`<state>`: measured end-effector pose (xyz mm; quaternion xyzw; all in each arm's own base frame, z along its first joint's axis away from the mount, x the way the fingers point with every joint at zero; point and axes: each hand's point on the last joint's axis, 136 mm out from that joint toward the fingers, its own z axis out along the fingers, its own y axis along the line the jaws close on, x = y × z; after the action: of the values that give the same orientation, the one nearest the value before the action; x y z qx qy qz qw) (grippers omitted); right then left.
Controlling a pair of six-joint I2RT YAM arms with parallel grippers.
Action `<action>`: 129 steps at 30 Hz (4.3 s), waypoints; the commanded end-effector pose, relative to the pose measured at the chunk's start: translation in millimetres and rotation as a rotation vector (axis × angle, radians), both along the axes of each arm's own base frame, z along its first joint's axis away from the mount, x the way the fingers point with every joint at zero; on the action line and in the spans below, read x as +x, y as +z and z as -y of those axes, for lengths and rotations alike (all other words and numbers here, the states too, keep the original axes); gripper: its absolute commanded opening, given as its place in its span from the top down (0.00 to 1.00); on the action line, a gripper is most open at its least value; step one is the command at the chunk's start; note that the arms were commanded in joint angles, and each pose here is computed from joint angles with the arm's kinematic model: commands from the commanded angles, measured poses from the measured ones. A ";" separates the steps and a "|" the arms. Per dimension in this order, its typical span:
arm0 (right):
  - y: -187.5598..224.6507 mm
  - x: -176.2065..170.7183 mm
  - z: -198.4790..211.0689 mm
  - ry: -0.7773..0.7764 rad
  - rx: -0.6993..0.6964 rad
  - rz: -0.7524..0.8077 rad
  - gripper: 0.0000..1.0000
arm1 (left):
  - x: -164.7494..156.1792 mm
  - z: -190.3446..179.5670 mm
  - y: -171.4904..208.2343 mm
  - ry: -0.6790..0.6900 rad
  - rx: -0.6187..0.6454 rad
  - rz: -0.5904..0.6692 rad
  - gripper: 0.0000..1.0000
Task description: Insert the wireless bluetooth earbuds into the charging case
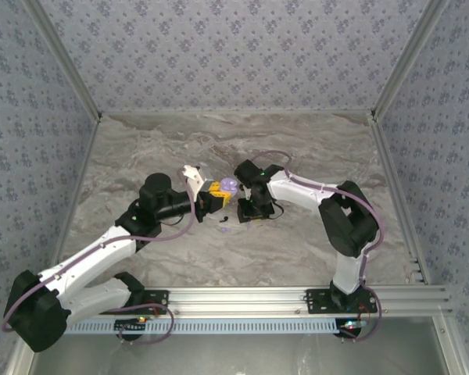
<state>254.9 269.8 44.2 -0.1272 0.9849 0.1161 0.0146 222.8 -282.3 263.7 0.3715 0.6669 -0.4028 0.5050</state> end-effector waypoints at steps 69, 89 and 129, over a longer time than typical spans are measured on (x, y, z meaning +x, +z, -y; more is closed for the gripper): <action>-22.2 15.5 33.7 -0.012 -0.161 -0.038 0.62 | -4.0 -1.2 7.8 -0.002 -0.010 0.032 0.92; -46.0 19.1 39.2 -0.009 -0.236 -0.037 0.73 | -4.7 -1.1 7.0 -0.003 -0.015 0.023 0.91; 119.6 53.9 27.3 0.027 0.350 0.446 0.83 | 49.2 -9.8 -46.6 0.308 -0.106 -0.195 0.91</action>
<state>311.3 236.5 144.8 -0.1440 0.9333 0.2261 0.2390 268.2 -270.4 207.4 0.2179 0.7505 -0.3747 0.4989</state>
